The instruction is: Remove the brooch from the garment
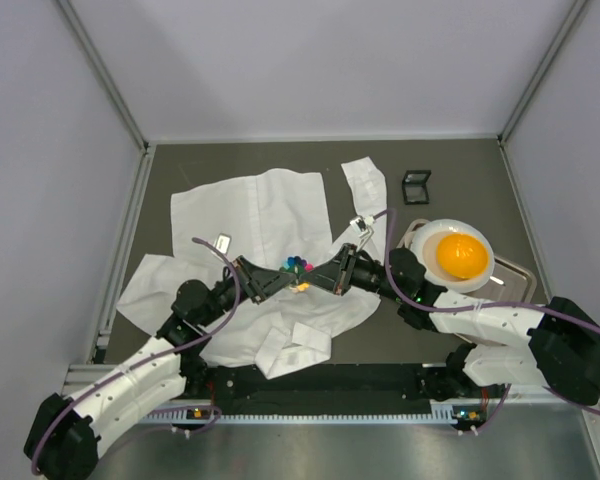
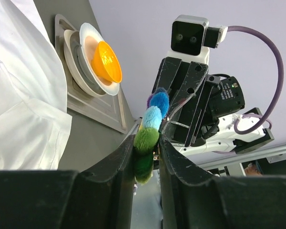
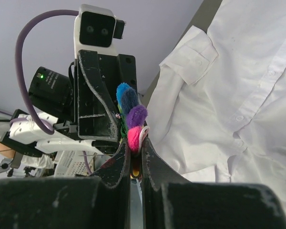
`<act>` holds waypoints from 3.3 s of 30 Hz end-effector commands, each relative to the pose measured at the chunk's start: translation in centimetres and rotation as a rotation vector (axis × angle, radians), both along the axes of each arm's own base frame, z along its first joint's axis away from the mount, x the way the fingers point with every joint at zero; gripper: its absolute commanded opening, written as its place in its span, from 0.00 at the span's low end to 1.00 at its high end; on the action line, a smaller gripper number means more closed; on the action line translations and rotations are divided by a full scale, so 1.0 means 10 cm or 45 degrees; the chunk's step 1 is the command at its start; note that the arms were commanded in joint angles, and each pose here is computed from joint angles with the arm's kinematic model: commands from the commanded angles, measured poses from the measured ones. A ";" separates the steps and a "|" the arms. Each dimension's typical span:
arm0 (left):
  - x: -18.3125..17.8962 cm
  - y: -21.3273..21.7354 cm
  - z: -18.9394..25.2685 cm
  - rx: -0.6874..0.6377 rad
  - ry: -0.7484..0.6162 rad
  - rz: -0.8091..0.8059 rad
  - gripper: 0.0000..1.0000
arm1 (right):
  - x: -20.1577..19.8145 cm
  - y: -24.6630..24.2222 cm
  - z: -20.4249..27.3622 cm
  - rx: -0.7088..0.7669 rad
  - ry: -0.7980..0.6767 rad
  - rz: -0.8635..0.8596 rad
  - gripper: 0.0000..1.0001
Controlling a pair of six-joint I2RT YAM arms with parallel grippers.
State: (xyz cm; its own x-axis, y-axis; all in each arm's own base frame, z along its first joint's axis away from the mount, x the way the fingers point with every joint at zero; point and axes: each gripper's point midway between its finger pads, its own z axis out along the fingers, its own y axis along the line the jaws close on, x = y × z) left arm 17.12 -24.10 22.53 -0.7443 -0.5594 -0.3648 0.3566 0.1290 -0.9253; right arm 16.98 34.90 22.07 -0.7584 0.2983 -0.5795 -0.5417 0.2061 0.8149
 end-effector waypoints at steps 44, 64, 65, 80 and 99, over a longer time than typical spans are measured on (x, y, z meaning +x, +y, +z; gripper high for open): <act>-0.04 -0.01 0.16 -0.115 -0.065 -0.027 0.22 | -0.01 0.05 0.24 0.083 -0.061 0.065 0.00; -0.04 -0.02 0.17 -0.097 -0.056 -0.031 0.00 | -0.04 -0.01 0.19 0.007 -0.096 0.059 0.00; -0.04 -0.02 0.16 -0.096 -0.050 -0.031 0.00 | -0.02 -0.01 0.18 -0.001 -0.096 0.047 0.00; -0.10 0.00 0.19 -0.142 -0.058 -0.051 0.13 | -0.06 -0.04 0.24 0.078 -0.086 0.091 0.00; -0.16 -0.02 0.01 0.124 -0.170 -0.084 0.75 | 0.09 -0.14 0.37 0.101 0.023 -0.024 0.00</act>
